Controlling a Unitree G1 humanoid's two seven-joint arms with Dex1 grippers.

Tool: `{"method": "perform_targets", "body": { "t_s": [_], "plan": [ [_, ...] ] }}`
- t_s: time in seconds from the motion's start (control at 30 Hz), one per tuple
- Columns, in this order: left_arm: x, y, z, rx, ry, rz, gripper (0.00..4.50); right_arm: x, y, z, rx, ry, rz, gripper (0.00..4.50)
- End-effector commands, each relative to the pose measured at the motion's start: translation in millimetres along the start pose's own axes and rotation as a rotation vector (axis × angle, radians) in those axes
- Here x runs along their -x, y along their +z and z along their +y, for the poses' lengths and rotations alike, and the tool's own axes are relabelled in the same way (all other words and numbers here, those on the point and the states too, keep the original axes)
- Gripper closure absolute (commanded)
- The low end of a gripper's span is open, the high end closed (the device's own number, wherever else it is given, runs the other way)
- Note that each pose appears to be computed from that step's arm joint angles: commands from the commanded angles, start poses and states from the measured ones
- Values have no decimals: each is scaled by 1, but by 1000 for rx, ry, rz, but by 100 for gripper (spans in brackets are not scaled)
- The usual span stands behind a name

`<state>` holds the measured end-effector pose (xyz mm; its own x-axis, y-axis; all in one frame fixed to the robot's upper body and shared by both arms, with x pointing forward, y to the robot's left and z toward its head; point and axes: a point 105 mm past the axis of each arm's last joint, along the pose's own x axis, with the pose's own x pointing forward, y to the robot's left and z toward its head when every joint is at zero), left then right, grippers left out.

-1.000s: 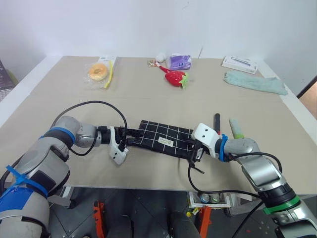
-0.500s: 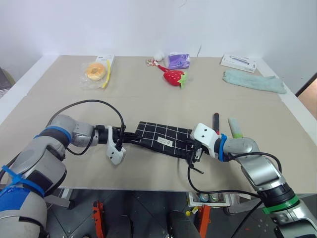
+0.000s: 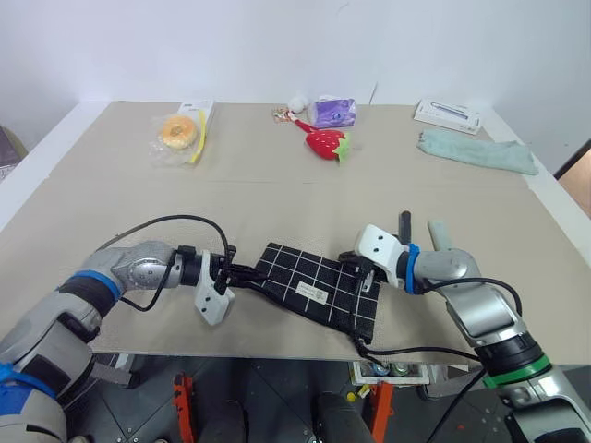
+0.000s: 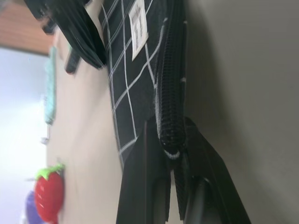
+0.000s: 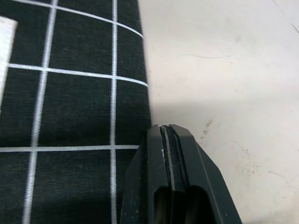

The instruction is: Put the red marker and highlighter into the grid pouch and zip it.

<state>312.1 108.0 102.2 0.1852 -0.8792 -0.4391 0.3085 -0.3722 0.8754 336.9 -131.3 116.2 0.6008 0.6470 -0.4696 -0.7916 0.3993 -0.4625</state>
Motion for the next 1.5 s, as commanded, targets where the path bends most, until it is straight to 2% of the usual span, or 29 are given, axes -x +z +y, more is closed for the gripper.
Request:
{"method": "perform_targets", "body": {
  "t_s": [0.03, 0.1, 0.17, 0.33, 0.5, 0.6, 0.73, 0.77, 0.8, 0.83, 0.87, 0.9, 1.0, 1.07, 1.23, 1.43, 1.5],
  "plan": [
    [6, -17, -22, 106, -75, 122, 448, 5, 22, -9, 20, -29, -86, 450],
    [10, -31, -17, 161, -19, 200, 448, 12, 40, -15, -29, -50, -186, 450],
    [10, -33, -12, 202, 26, 208, 448, 17, 50, -17, -60, -54, -241, 450],
    [8, -27, -19, 206, -1, 190, 448, 18, 45, -16, -55, -56, -218, 450],
    [10, -34, -15, 239, 43, 235, 448, 25, 45, -20, -74, -62, -225, 450],
    [8, -34, -5, 374, 163, 217, 448, 40, 42, -39, -151, -133, -238, 450],
    [8, -28, -6, 426, 164, 201, 448, 52, 44, -46, -207, -155, -257, 450],
    [9, -30, -7, 439, 169, 213, 450, 55, 45, -47, -223, -154, -267, 384],
    [10, -31, -5, 458, 182, 220, 450, 58, 45, -46, -250, -146, -273, 343],
    [11, -31, -4, 470, 197, 227, 450, 61, 45, -44, -260, -142, -270, 321],
    [11, -31, -2, 476, 208, 234, 450, 62, 41, -44, -273, -152, -248, 261],
    [11, -31, -2, 479, 213, 237, 450, 63, 38, -43, -282, -160, -231, 228],
    [4, -28, -3, 476, 209, 247, 450, 52, 13, -26, -381, -134, -98, 85],
    [0, -25, 0, 472, 214, 246, 450, 47, 6, -12, -472, -93, -51, 8],
    [-4, -21, 2, 464, 210, 244, 450, 39, -4, 6, -606, -62, 45, 8],
    [-8, -18, 0, 455, 194, 243, 450, 30, -10, 5, -704, -122, 80, 8],
    [-7, -19, 0, 451, 191, 246, 450, 31, -12, 1, -722, -146, 88, 63]
  ]
}}
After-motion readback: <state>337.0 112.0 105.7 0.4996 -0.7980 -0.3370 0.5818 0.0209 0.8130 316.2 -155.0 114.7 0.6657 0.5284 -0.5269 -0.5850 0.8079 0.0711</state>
